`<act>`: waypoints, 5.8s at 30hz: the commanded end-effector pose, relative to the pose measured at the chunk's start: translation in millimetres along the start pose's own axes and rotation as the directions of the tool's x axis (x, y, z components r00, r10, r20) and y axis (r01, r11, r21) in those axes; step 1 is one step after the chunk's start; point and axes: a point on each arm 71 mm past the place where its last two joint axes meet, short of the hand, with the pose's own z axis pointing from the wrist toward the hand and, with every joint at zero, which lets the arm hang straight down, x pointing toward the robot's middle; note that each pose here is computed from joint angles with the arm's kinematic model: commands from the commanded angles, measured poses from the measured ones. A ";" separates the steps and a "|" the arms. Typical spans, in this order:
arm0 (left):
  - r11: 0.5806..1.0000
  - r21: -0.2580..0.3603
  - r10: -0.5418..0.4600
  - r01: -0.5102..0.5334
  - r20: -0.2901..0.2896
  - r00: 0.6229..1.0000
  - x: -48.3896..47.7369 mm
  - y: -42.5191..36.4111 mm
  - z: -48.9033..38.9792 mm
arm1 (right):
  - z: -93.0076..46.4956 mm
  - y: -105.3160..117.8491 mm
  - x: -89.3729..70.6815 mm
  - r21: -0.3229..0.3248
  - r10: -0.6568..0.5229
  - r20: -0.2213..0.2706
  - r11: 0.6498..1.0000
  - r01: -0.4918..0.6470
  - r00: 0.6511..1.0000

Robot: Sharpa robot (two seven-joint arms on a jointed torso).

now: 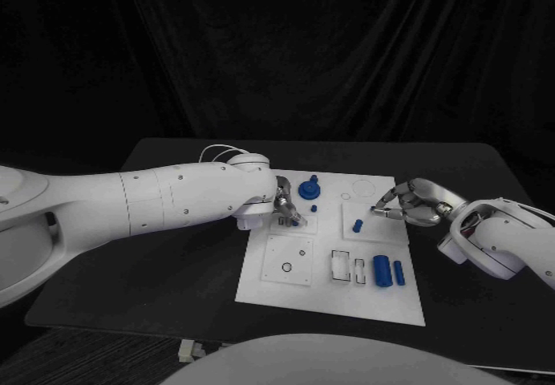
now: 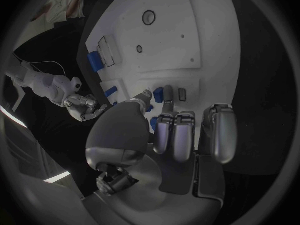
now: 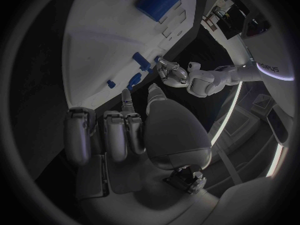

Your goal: Assemble the parts on the task board

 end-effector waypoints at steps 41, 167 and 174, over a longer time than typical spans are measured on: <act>0.992 0.112 -0.076 0.060 0.136 0.988 -31.9 7.4 -35.3 | -4.4 -3.8 -2.3 -0.010 -0.003 0.030 1.000 0.003 1.000; 0.998 -0.056 0.004 -0.001 0.053 0.999 -66.4 34.3 34.4 | -4.4 2.0 -0.6 -0.041 0.000 0.036 0.999 0.001 0.999; 0.998 -0.056 0.005 -0.002 0.051 0.999 -65.8 33.8 34.7 | -4.8 1.7 -0.8 -0.039 0.000 0.036 0.999 0.001 0.999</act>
